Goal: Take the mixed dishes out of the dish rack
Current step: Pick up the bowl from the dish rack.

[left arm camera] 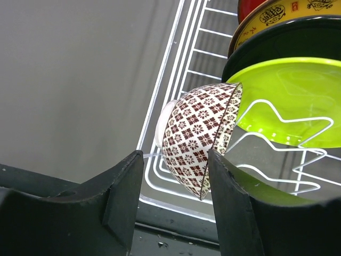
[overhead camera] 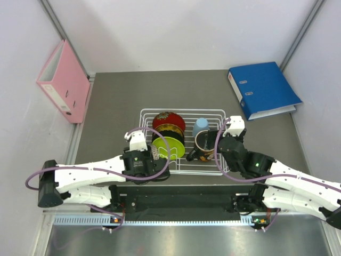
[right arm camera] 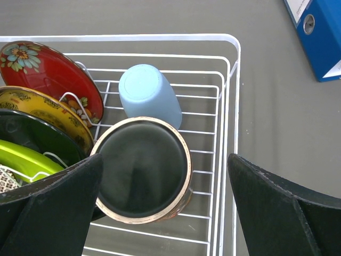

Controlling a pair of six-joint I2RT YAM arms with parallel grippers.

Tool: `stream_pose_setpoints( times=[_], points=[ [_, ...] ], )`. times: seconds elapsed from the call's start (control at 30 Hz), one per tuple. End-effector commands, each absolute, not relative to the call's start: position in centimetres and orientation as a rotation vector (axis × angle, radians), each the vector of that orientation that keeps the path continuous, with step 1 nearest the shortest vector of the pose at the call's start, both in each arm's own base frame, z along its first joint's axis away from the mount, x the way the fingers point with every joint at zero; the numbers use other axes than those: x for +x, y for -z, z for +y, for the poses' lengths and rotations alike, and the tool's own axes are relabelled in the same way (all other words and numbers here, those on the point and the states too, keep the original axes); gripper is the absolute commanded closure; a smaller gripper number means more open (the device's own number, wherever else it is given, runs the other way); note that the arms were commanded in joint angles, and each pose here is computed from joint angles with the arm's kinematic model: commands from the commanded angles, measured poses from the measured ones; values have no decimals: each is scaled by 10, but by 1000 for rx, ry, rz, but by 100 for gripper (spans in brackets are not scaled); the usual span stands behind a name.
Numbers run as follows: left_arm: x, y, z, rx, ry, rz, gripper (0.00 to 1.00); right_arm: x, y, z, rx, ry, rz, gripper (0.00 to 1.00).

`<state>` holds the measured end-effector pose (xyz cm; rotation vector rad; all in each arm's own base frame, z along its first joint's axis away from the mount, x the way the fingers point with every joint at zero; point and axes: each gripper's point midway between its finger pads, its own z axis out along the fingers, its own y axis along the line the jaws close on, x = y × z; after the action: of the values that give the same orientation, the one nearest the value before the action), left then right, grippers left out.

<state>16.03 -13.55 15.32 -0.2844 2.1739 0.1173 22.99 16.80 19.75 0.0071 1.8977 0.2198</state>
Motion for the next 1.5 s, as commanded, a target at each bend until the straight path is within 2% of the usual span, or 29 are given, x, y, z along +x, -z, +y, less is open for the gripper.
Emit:
stream_pose_setpoints(
  times=[0.0, 0.37, 0.7, 0.93, 1.07, 1.17, 1.2, 1.23, 1.47],
  points=[
    [162, -152, -132, -185, -202, 2176, 43, 229, -199, 175, 17, -256, 1883, 0],
    [166, -162, -152, -155, -159, 2187, 41, 228, -190, 176, 13, -260, 1898, 0],
    [163, -131, -158, -85, -248, 2232, 46, 227, -189, 174, 14, -261, 1897, 0],
    [163, -118, -157, -57, -366, 2236, 59, 226, -191, 173, 11, -262, 1893, 0],
    [163, -113, -155, -61, -399, 2233, 72, 226, -189, 171, 8, -256, 1895, 0],
    [163, -114, -155, -73, -388, 2231, 83, 225, -187, 169, 10, -251, 1899, 0],
    [163, -115, -154, -74, -387, 2230, 94, 225, -187, 169, 11, -252, 1899, 0],
    [163, -116, -154, -77, -384, 2229, 99, 224, -187, 169, 13, -255, 1899, 0],
    [165, -138, -157, -89, -339, 2214, 100, 225, -187, 169, 12, -254, 1899, 0]
  ],
)
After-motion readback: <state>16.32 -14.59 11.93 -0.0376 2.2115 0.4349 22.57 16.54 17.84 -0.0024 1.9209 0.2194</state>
